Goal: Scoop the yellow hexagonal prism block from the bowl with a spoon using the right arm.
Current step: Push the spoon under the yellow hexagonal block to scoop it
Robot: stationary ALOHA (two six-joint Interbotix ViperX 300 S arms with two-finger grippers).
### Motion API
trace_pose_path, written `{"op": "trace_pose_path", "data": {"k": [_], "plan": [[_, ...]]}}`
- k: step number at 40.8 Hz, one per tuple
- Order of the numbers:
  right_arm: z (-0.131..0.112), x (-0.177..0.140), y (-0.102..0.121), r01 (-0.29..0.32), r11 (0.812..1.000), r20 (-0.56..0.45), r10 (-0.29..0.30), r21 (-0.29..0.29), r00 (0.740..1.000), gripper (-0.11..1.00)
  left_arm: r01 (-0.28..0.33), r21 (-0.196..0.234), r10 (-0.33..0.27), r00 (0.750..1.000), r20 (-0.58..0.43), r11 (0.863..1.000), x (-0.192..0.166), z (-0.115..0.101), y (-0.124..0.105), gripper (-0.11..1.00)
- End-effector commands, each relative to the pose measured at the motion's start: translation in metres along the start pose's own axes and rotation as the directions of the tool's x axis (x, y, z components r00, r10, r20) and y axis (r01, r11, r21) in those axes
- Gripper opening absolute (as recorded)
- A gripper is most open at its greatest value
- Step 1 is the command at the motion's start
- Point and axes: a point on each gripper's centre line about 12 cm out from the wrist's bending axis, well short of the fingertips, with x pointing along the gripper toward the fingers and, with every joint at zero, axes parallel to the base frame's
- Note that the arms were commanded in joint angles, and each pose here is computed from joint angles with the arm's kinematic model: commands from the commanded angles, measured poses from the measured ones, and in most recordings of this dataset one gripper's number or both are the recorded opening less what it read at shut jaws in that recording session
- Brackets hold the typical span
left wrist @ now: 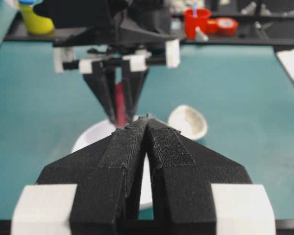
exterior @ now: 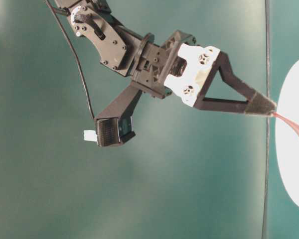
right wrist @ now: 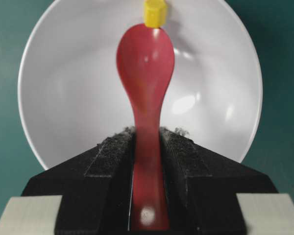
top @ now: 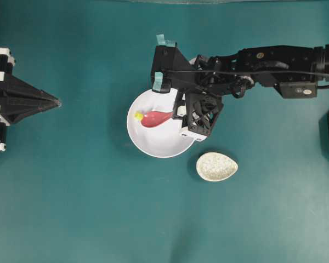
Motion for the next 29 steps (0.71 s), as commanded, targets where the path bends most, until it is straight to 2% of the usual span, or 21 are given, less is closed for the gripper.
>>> {"op": "trace_pose_path", "data": {"k": [1, 29], "plan": [[0.0117, -0.009, 0.0037, -0.005, 1.0, 0.046, 0.005, -0.008, 0.999, 0.23, 0.002, 0.002, -0.002, 1.0, 0.026, 1.0, 0.0018, 0.0105, -0.0004, 0.01], [0.0119, -0.0077, 0.0027, -0.001, 1.0, 0.068, 0.001, -0.006, 0.998, 0.23, 0.002, -0.003, -0.002, 1.0, 0.023, 1.0, 0.002, 0.0096, -0.0003, 0.01]]}}
